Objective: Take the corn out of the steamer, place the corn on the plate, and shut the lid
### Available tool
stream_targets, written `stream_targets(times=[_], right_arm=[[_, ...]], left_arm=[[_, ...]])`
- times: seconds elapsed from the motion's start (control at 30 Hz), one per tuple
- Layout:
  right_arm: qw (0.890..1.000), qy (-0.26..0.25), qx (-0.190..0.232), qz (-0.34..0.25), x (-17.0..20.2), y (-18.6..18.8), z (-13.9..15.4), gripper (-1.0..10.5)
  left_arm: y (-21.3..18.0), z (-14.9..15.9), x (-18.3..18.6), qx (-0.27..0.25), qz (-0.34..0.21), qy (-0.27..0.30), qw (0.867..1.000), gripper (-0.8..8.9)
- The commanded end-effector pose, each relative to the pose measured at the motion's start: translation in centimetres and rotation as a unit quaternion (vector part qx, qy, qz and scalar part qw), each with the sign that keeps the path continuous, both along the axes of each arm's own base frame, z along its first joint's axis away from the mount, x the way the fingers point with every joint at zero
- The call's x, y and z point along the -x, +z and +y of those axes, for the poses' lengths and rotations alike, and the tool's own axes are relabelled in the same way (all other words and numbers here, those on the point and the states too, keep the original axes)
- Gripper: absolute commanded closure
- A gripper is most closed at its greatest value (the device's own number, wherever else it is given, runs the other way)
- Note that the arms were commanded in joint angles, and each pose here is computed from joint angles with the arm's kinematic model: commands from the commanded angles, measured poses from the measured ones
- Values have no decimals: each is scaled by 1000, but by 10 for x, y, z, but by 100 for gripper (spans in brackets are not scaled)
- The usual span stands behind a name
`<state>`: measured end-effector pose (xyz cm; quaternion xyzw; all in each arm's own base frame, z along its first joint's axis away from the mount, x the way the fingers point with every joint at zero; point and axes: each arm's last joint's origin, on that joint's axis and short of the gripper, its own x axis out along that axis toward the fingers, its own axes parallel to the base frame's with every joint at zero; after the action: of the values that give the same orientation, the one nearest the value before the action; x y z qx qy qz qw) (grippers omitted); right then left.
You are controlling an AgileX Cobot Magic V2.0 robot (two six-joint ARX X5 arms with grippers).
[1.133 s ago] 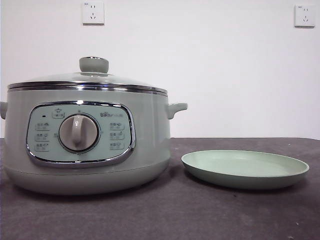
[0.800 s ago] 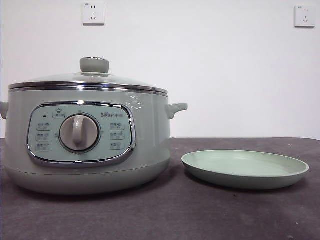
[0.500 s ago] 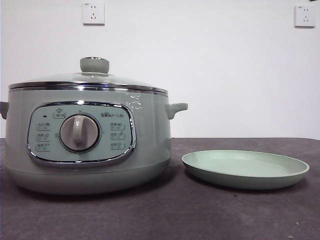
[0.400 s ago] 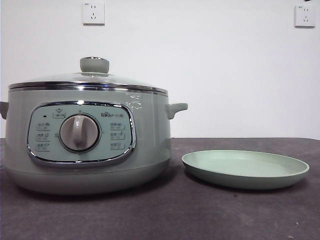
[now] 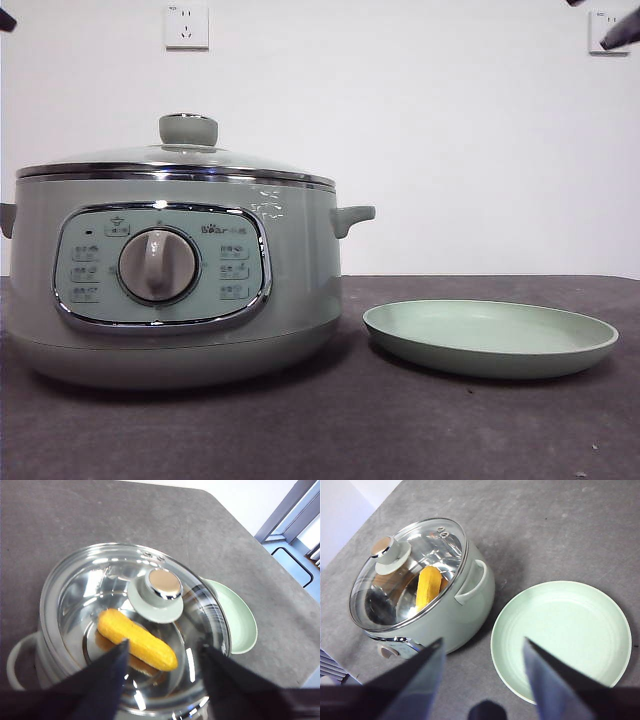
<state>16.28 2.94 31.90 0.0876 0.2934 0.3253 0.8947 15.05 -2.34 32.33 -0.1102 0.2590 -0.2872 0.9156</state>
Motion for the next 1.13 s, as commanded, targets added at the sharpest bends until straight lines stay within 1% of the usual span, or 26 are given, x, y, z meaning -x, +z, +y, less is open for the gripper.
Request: stream_targets(times=[0.03,0.13,0.2,0.5,0.67,0.93,1.03,1.07,1.1,1.13], right_arm=[[1000,1,1,-3,-1,1,0,538],[1000,0,-2,2,-2,0,1,538],[1000,-1,-6,6,-1,0,1,538],[1000,-2,-7,7,-1,0,2,539],[1000,-2,-6,7,-1,0,2,539],[1000,-4,-5,7,-2,0,2,539],[1000,-24,9,5,-2,0,1,539],[1000,-23,9,5,-2,0,1,539],[1000,-23,9,5,-2,0,1,539],[1000,-24,9,5,-2,0,1,539]], left_arm=[[1,-5,-10,-4,-21,-15,1000,373],[1,-13,-23,-2,-33,-28,999,374],[2,-20,-31,-9,-30,-25,999,374],[6,-63,-71,-81,-15,-23,996,374],[-3,-84,-88,-116,-4,-26,993,375],[-22,-97,-102,-144,23,-22,989,375],[-27,-98,-106,-145,28,-24,989,378],[-27,-98,-106,-146,29,-24,989,383],[-27,-98,-106,-146,30,-24,989,445],[-27,-98,-106,-146,31,-24,989,532]])
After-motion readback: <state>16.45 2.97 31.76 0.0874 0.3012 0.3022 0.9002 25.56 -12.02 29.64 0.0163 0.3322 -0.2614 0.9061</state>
